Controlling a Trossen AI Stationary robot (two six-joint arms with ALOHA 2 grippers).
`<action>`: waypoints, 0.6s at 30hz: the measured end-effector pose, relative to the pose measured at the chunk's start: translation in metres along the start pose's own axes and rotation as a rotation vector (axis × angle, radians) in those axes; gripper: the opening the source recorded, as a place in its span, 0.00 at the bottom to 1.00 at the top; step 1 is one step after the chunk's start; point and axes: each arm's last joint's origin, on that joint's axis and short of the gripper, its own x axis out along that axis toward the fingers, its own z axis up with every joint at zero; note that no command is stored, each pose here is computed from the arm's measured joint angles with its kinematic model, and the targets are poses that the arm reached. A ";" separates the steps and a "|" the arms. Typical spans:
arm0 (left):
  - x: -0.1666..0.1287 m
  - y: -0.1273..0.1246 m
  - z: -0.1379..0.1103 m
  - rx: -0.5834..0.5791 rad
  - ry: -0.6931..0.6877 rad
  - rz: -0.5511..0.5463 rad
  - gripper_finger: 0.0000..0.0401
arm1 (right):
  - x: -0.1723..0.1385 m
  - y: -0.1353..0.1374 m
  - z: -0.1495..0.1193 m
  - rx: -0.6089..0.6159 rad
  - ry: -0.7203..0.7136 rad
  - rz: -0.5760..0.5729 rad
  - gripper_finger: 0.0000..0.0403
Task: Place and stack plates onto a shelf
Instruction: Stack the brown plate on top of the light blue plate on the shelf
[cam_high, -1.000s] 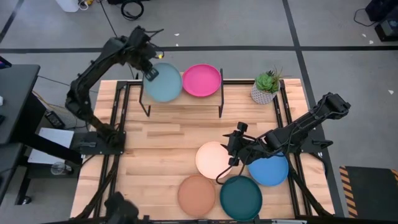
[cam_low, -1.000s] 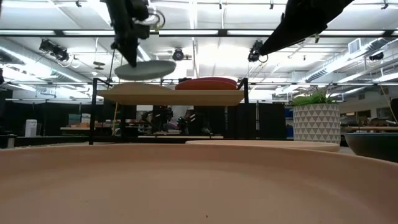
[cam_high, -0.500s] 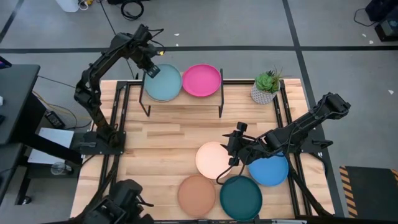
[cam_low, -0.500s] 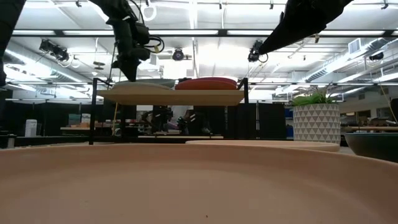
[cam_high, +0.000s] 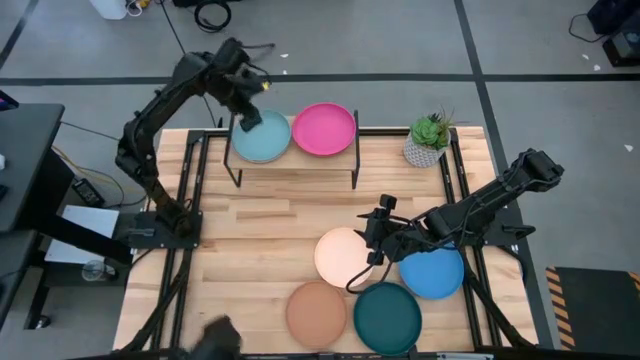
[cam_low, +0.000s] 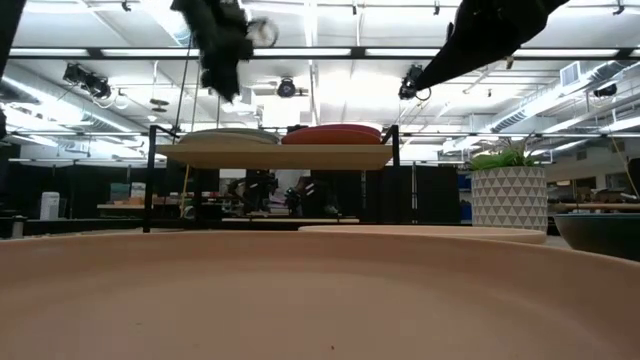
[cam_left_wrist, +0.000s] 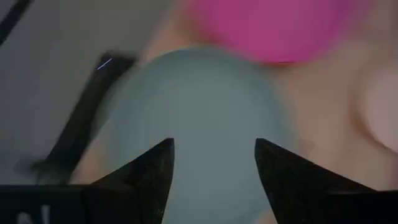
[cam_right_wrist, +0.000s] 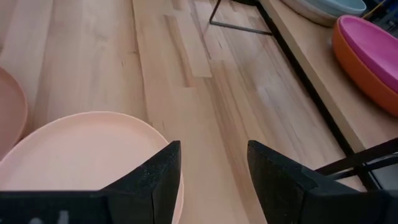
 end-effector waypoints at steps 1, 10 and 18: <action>0.002 -0.015 0.004 0.058 0.002 -0.011 0.57 | 0.000 0.000 0.000 -0.005 0.003 -0.001 0.48; 0.030 -0.139 0.022 0.306 0.083 0.124 0.50 | 0.000 0.000 -0.001 0.022 0.014 0.018 0.47; 0.026 -0.249 0.003 0.497 -0.003 0.031 0.48 | -0.014 0.011 -0.015 0.012 0.076 0.030 0.47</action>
